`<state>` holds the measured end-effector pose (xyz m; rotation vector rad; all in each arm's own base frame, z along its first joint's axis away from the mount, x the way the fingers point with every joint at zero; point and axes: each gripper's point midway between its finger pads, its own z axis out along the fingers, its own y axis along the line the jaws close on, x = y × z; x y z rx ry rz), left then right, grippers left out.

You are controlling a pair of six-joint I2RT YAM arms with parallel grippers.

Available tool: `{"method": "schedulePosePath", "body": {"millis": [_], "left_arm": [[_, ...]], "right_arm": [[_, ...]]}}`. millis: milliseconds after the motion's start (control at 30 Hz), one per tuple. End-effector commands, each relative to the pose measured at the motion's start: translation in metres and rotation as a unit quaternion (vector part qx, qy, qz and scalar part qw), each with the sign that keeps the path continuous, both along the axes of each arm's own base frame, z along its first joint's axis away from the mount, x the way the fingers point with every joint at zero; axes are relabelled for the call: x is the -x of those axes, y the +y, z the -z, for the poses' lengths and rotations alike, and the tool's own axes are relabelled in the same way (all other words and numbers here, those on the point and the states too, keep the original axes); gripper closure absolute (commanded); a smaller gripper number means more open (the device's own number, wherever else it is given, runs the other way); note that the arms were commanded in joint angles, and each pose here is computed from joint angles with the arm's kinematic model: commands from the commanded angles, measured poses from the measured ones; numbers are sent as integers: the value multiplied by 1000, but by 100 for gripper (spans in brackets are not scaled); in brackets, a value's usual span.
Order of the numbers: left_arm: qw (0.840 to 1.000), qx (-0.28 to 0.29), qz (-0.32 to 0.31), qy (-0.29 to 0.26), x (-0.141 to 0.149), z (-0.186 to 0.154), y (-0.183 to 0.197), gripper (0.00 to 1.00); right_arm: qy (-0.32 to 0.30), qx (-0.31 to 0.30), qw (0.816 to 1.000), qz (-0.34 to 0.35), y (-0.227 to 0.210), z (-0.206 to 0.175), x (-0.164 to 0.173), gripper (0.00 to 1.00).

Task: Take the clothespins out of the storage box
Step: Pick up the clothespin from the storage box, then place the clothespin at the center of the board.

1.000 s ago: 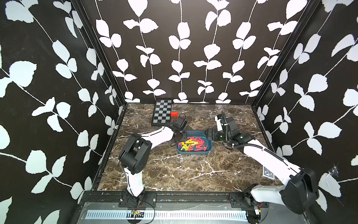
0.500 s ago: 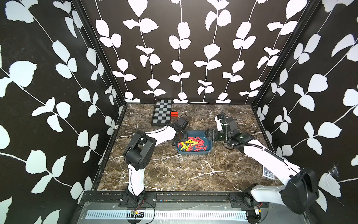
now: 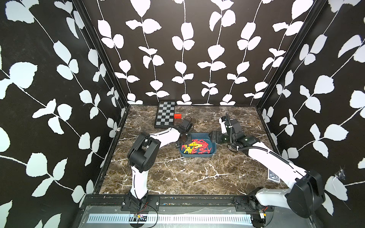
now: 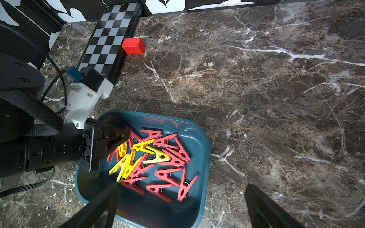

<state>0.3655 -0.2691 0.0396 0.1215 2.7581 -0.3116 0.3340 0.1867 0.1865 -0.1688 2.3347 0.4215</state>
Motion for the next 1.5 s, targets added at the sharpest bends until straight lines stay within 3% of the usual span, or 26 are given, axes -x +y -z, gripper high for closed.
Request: {"method": "schedulePosePath", "body": {"millis": [0, 333, 700, 1233, 1467], "left_arm": [[1000, 13, 1, -22, -4, -27, -2, 99], [998, 31, -4, -56, -1, -82, 2, 100], [997, 28, -8, -64, 32, -119, 28, 100], [999, -40, 34, 1, 134, -71, 59, 100], [998, -37, 34, 30, 156, -32, 65, 100]], "right_arm": [[-11, -6, 1000, 3, -3, -9, 0, 1], [-12, -25, 1000, -13, 8, -10, -2, 1], [-18, -38, 998, -48, 30, -15, -6, 1], [-7, -39, 995, -92, 73, -6, 6, 1], [12, -33, 996, -83, 73, 6, 12, 1]]}}
